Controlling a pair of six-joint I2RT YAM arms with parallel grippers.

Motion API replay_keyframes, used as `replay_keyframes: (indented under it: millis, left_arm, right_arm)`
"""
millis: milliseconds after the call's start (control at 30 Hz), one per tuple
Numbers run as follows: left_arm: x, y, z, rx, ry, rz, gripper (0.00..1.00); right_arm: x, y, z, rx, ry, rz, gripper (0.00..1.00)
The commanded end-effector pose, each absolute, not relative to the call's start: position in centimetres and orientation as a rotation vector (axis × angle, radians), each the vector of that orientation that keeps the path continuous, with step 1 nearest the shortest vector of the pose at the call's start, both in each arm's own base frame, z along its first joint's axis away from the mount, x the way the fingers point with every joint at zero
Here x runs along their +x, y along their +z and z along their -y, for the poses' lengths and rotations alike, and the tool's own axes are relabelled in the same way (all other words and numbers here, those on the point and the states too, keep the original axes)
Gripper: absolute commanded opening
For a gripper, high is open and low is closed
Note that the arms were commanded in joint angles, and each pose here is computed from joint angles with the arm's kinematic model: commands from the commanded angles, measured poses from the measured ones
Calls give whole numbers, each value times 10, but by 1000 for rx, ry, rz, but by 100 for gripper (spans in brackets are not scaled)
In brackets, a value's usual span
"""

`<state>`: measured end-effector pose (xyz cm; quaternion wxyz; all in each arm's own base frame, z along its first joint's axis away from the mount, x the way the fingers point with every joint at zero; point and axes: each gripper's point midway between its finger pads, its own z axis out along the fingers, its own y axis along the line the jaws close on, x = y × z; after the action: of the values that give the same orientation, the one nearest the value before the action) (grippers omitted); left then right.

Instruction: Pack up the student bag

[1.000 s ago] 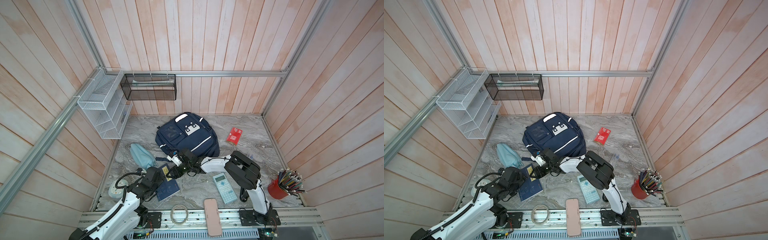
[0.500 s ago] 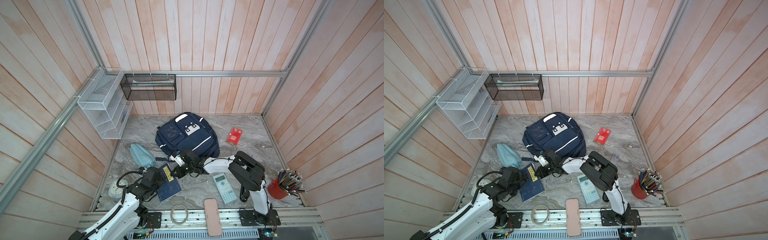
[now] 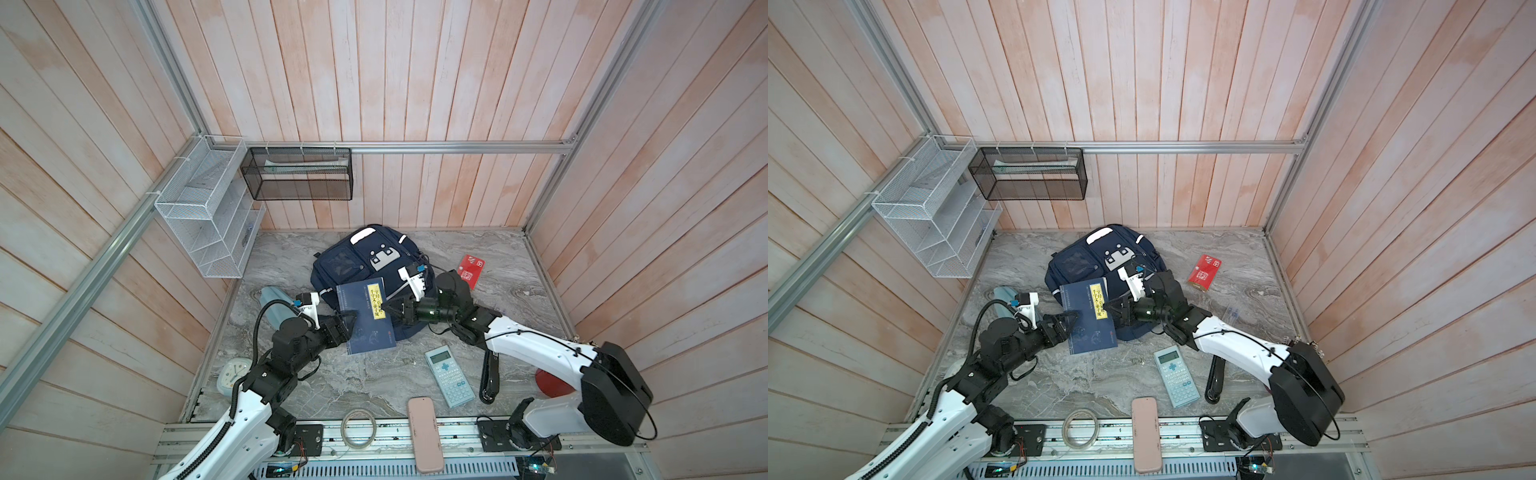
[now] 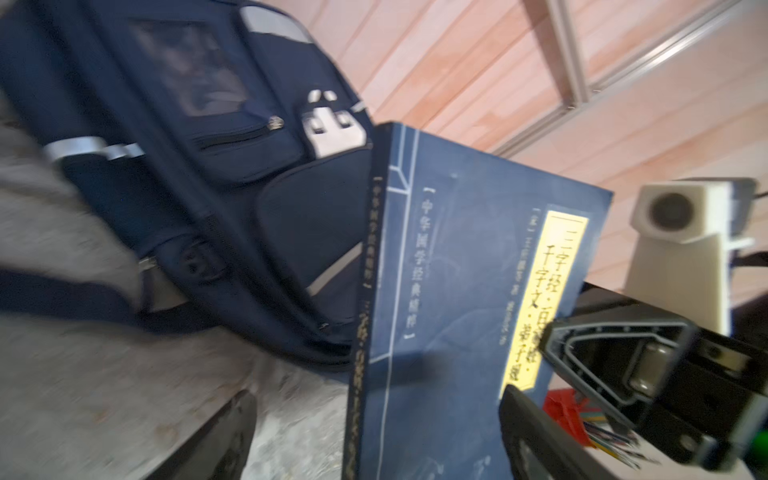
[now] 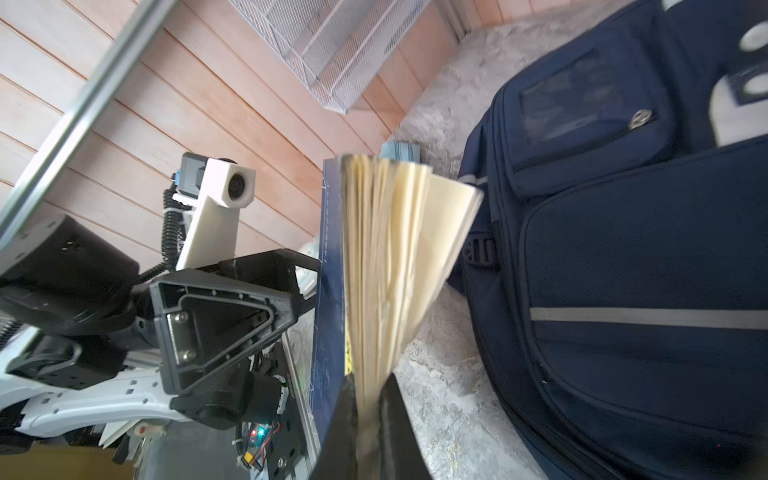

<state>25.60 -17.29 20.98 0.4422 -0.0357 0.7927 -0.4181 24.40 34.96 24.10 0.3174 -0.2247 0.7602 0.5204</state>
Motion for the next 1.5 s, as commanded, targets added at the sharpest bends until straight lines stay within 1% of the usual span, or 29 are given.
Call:
replay_keyframes:
  millis: [0, 133, 167, 200, 267, 300, 333, 367, 400, 433, 500, 600, 733, 767, 800, 833, 867, 900, 933, 1000, 1033, 1067, 1100, 1200, 1233, 1267, 1300, 1367, 1467]
  left_arm:
    - [247, 285, 211, 216, -1257, -1687, 76]
    - [248, 297, 222, 263, -1317, -1659, 44]
    - [249, 297, 223, 259, -1321, -1661, 30]
    - [249, 298, 224, 263, -1327, -1658, 18]
    - [248, 297, 228, 284, -1346, -1666, 0]
    - [247, 298, 229, 292, -1357, -1663, 0]
    - [245, 300, 230, 296, -1378, -1656, 0]
    - [241, 304, 233, 313, -1409, -1637, 0]
    - [238, 307, 234, 322, -1442, -1617, 0]
    - [235, 311, 235, 325, -1476, -1596, 0]
    - [231, 316, 239, 340, -1525, -1579, 0]
    - [226, 323, 248, 385, -1572, -1564, 0]
    - [230, 316, 257, 392, -1580, -1589, 0]
    - [232, 313, 259, 390, -1582, -1599, 0]
    - [233, 311, 260, 392, -1585, -1605, 0]
    - [235, 308, 262, 392, -1590, -1609, 0]
    - [236, 306, 263, 393, -1593, -1613, 0]
    - [237, 305, 264, 395, -1591, -1614, 0]
    - [240, 304, 264, 390, -1579, -1619, 4]
    - [249, 297, 262, 364, -1510, -1659, 44]
    - [259, 291, 260, 328, -1440, -1705, 61]
    - [270, 282, 256, 297, -1355, -1758, 72]
    - [276, 277, 254, 302, -1287, -1780, 75]
    - [304, 260, 247, 268, -1074, -1877, 75]
    - [314, 248, 246, 261, -1003, -1936, 71]
    - [324, 237, 246, 267, -937, -1990, 62]
    - [332, 227, 248, 278, -891, -2038, 56]
    - [344, 203, 258, 347, -806, -2128, 56]
    - [355, 175, 276, 459, -658, -2196, 56]
  right_arm:
    - [230, 260, -345, -615, 1449, -1950, 0]
    - [235, 265, -326, -557, 1401, -1943, 0]
    - [236, 265, -322, -550, 1401, -1942, 0]
    - [234, 265, -321, -552, 1407, -1938, 0]
    - [235, 263, -319, -564, 1401, -1949, 0]
    - [236, 260, -317, -568, 1394, -1957, 10]
    - [236, 257, -314, -583, 1386, -1953, 42]
    - [239, 253, -309, -585, 1368, -1946, 60]
    - [242, 250, -305, -590, 1359, -1936, 67]
    - [244, 249, -302, -594, 1362, -1918, 71]
    - [241, 253, -301, -640, 1408, -1859, 72]
    - [228, 262, -307, -737, 1488, -1759, 71]
    - [214, 271, -309, -804, 1567, -1666, 59]
    - [213, 271, -309, -810, 1573, -1661, 55]
    - [214, 270, -308, -805, 1570, -1662, 41]
    - [215, 269, -307, -800, 1568, -1669, 22]
    - [216, 268, -306, -794, 1563, -1673, 6]
    - [218, 265, -303, -786, 1556, -1680, 0]
    - [221, 263, -297, -768, 1541, -1688, 0]
    - [231, 258, -282, -690, 1493, -1715, 0]
    - [235, 257, -273, -654, 1464, -1723, 0]
    - [243, 255, -262, -597, 1423, -1740, 0]
    - [251, 253, -251, -533, 1376, -1762, 0]
    - [278, 243, -205, -308, 1178, -1834, 0]
    - [286, 238, -187, -228, 1104, -1862, 0]
    - [294, 233, -168, -145, 1033, -1887, 0]
    - [299, 228, -153, -71, 983, -1910, 0]
    - [306, 217, -122, 62, 902, -1948, 0]
    - [309, 202, -91, 173, 898, -1985, 0]
